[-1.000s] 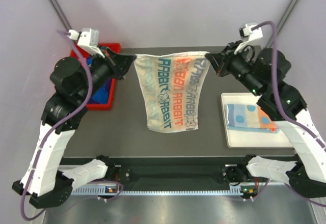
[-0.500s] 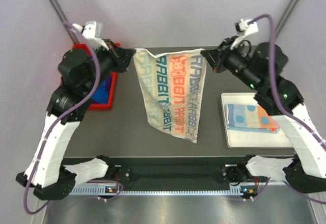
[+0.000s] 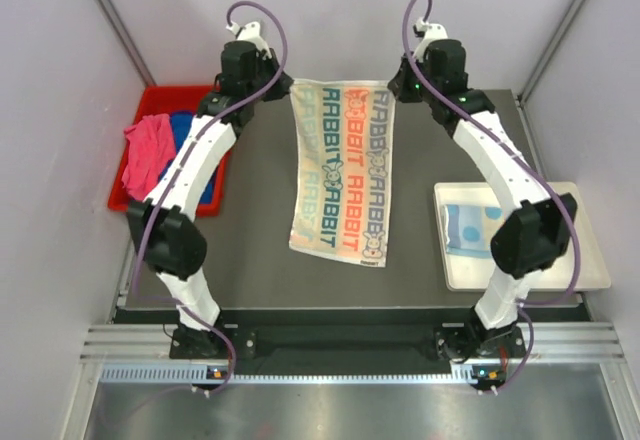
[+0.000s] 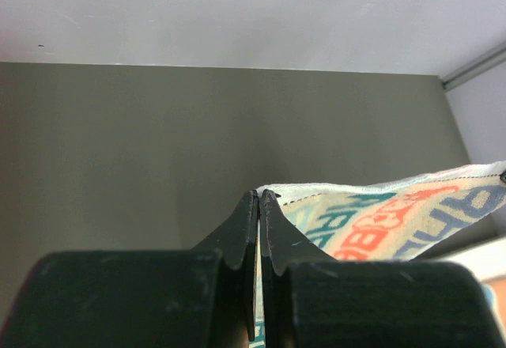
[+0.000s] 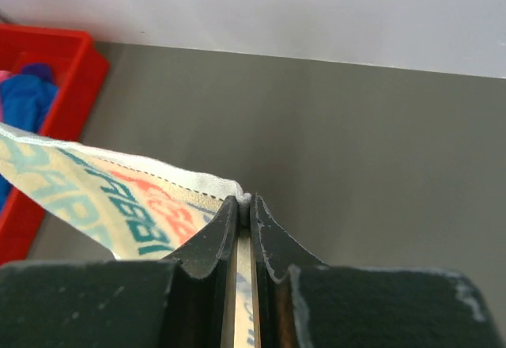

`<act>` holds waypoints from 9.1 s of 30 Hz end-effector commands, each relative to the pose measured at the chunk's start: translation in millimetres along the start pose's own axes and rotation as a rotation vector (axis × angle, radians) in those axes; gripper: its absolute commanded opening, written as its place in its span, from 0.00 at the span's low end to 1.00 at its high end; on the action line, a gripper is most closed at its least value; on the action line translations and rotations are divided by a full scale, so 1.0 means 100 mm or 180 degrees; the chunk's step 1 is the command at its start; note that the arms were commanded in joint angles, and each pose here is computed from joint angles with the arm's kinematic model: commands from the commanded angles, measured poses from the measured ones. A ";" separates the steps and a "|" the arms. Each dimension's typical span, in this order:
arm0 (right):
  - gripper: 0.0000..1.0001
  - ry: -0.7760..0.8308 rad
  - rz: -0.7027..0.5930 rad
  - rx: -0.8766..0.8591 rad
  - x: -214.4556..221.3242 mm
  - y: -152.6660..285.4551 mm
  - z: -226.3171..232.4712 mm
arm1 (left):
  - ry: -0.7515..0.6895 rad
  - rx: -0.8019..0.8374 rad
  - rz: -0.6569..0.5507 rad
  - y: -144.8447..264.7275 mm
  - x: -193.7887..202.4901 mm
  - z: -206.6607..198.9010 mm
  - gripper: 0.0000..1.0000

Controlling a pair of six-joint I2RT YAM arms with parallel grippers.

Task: Fold and stack the towels
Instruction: Flatten out the crumpled towel, then fold the towel

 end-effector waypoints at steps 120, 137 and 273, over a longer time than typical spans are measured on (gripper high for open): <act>0.34 -0.0325 0.1473 -0.0254 3.33 1.16 0.92 | 0.0531 -0.0643 0.1842 1.27 3.14 1.29 0.22; 0.15 -0.0224 0.1679 -0.0173 3.57 1.26 0.92 | 0.0491 -0.1160 0.2054 1.39 3.43 1.59 0.22; 0.38 -0.0333 0.1437 0.0010 2.71 -0.63 0.16 | -0.0247 -0.1291 0.1338 -0.32 2.35 1.73 0.48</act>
Point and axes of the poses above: each gripper's point midway between its finger pads, its own y axis back along the fingers, its own z axis along the line the jaws close on, x = y × z, the point moved 2 cm from there along y, back along the fingers, and after that the axes turned 11 degrees about y, right-handed, at the moved point
